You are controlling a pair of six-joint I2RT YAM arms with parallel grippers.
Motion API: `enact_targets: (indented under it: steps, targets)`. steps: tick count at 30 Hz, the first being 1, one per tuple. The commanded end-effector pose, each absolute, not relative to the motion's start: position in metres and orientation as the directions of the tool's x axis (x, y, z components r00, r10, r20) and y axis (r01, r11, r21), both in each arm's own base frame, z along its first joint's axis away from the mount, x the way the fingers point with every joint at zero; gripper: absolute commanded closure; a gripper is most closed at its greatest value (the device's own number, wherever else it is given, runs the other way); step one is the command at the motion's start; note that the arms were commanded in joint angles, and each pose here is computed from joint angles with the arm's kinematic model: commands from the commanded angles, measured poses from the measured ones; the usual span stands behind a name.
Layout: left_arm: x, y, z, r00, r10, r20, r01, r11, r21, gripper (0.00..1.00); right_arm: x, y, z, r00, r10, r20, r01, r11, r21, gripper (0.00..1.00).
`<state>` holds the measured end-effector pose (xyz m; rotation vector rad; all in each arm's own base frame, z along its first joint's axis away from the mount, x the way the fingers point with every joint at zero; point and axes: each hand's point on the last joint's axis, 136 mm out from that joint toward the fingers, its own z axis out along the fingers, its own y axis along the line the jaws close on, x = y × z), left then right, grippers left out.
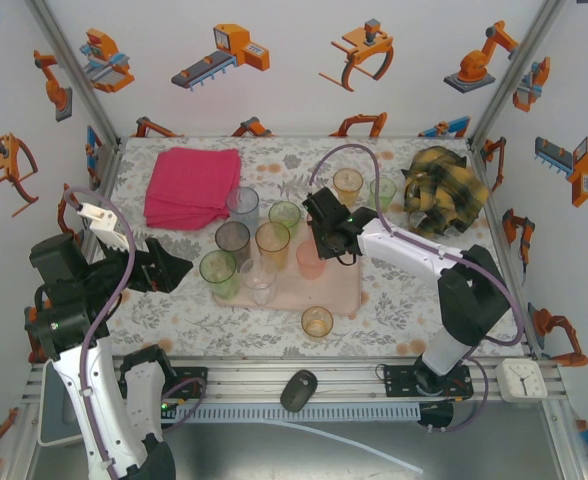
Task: Place the glasses into the tray
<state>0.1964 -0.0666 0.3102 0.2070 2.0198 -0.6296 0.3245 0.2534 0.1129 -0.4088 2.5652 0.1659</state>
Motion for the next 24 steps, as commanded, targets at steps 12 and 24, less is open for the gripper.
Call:
enact_targets:
  steps: [12, 24]
  targets:
    - [0.195, -0.069, 0.313, -0.505, -0.122, -0.854, 0.403, 0.842, -0.358, 0.03, 0.322, 0.249, 0.113, -0.824, -0.216, -0.524, -0.29, 0.955, 0.062, 0.83]
    - [0.196, -0.068, 0.313, -0.505, -0.121, -0.855, 0.404, 0.842, -0.358, 0.03, 0.319, 0.249, 0.129, -0.81, -0.215, -0.546, -0.306, 0.949, 0.08, 0.66]
